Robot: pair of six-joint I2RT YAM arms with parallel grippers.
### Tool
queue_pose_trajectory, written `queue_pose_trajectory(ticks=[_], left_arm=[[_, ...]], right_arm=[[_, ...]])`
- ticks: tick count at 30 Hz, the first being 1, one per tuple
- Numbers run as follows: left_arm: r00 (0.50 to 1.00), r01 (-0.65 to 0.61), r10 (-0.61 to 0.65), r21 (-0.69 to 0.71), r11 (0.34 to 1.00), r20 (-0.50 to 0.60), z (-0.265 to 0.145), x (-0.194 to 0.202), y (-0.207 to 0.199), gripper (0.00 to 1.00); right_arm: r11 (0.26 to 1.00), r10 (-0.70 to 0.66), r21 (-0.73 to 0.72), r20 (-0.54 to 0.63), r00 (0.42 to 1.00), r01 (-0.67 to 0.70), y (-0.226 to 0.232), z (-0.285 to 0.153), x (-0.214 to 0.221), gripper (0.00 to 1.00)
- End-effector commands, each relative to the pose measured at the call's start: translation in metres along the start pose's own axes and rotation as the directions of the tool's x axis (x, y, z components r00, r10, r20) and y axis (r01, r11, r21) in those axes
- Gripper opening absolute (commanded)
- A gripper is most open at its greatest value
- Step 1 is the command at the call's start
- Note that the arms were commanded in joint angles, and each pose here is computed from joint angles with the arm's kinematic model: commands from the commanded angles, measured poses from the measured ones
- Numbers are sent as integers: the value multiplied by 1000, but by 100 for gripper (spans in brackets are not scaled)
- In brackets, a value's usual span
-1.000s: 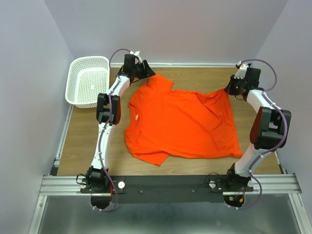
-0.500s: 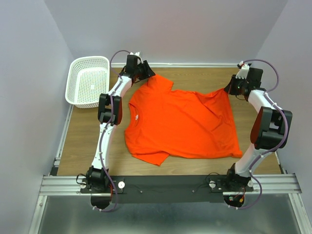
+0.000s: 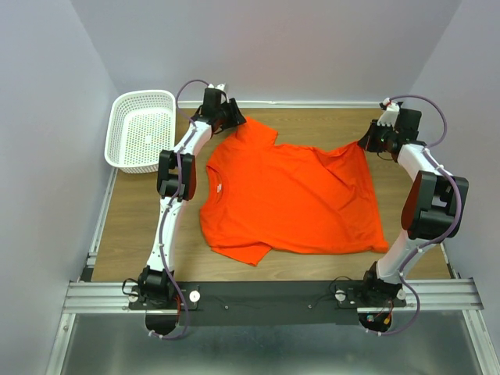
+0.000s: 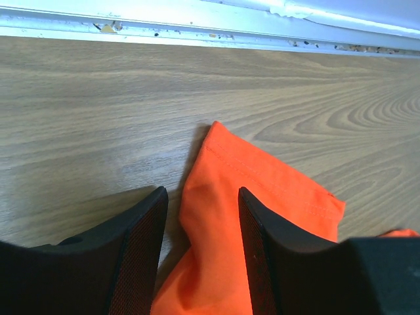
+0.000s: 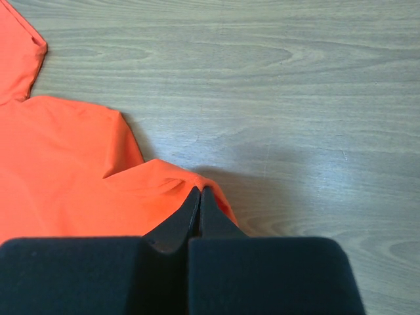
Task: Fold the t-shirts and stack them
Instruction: Flatten the tshirt out
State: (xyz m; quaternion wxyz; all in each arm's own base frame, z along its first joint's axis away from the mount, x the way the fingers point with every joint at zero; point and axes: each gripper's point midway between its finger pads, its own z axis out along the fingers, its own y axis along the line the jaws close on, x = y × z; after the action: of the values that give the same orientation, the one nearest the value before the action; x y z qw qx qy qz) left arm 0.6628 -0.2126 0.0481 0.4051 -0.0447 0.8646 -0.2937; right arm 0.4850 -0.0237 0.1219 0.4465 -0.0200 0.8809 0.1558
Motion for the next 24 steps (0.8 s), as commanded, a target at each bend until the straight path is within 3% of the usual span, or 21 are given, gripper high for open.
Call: queue_pose_trajectory(ticks=[1,11,14,18,20,21,24], left_arm=[[999,-44,42,-89,995,-21,-15,-6,11,55],[987,-88,79,-61,994,-138,-16,30,13,42],[982,-103,95,-41,994,-165,-18,38,7,34],[978,-118,110,-35,992,-177,-25,43,7,7],[976,-127,116,-47,991,-184,-33,46,9,6],[976,-132,121,-47,990,-183,-36,46,9,0],[977,-143,132,-50,988,-169,-49,44,9,0]], right_arm=[[1000,15,-27,3,1000,-15,0,4,2,1],[999,19,-30,7,1000,-19,0,1,1,0],[999,20,-27,7,1000,-20,-1,0,2,1],[1000,21,-21,14,1000,-21,-3,-2,-1,0],[1000,21,-16,13,1000,-21,-4,-2,0,0],[1000,20,-15,12,1000,-19,-5,-2,1,1],[1000,23,-9,5,1000,-23,-8,-3,5,1]])
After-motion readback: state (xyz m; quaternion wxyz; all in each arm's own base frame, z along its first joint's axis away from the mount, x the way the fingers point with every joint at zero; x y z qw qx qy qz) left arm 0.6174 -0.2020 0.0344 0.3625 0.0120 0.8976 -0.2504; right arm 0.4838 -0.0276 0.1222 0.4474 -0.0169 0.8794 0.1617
